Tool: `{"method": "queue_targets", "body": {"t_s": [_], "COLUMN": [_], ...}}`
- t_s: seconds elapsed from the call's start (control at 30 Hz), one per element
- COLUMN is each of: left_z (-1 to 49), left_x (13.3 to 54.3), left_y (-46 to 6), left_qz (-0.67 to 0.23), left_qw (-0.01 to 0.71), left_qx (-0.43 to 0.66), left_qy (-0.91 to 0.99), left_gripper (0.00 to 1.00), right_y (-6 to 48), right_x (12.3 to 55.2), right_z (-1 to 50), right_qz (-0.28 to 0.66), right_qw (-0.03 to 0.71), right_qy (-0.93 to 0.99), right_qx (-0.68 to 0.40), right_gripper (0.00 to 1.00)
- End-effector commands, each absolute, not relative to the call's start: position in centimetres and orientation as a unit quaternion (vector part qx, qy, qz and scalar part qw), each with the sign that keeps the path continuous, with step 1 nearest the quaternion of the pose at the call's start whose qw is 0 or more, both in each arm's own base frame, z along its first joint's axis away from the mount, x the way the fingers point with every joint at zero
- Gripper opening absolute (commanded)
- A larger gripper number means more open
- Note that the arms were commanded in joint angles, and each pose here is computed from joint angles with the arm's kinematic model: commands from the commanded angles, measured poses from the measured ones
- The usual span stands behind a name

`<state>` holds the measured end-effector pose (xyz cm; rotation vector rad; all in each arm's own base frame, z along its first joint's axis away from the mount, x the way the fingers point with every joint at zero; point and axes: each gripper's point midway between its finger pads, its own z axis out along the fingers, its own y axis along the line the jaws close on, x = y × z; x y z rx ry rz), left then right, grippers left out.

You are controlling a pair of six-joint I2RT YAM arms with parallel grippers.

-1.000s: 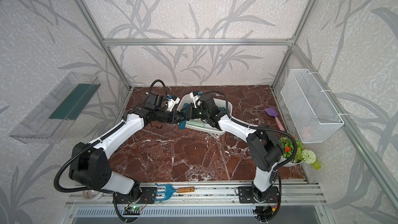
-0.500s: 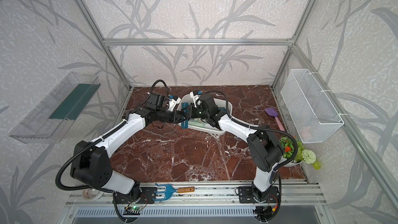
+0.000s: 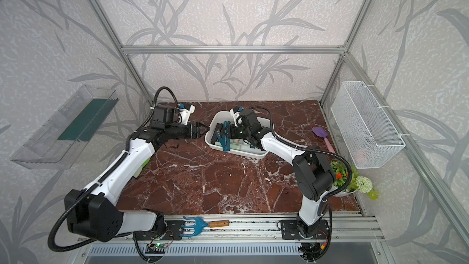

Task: Put the pruning pliers into the storage box
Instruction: Place the pruning pliers in the storage box.

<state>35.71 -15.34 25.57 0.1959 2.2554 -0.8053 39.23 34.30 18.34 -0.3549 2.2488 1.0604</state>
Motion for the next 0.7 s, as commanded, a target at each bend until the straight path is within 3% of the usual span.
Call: {"method": "queue_targets", "body": {"t_s": [0.0, 0.13, 0.37, 0.67], "left_z": [25.8, 25.5, 25.3, 25.3], "left_x": [35.4, 35.5, 35.7, 35.2], "left_y": [-13.2, -13.0, -13.5, -13.5], "left_qz": [-0.279, -0.283, -0.298, -0.295], "left_qw": [0.385, 0.384, 0.380, 0.379], "left_qx": [0.048, 0.042, 0.046, 0.056], "left_qy": [0.879, 0.878, 0.874, 0.875], "left_gripper": [0.79, 0.79, 0.79, 0.78], "right_y": [32.7, 29.5, 25.8, 24.0], "right_x": [39.3, 38.8, 36.8, 35.4], "right_z": [22.9, 24.8, 22.4, 18.9], "right_qz": [0.394, 0.341, 0.283, 0.321], "right_qw": [0.343, 0.352, 0.266, 0.180], "right_qy": [0.833, 0.834, 0.836, 0.813], "right_qx": [-0.180, -0.253, -0.388, -0.451], "right_gripper": [0.00, 0.00, 0.00, 0.00]}}
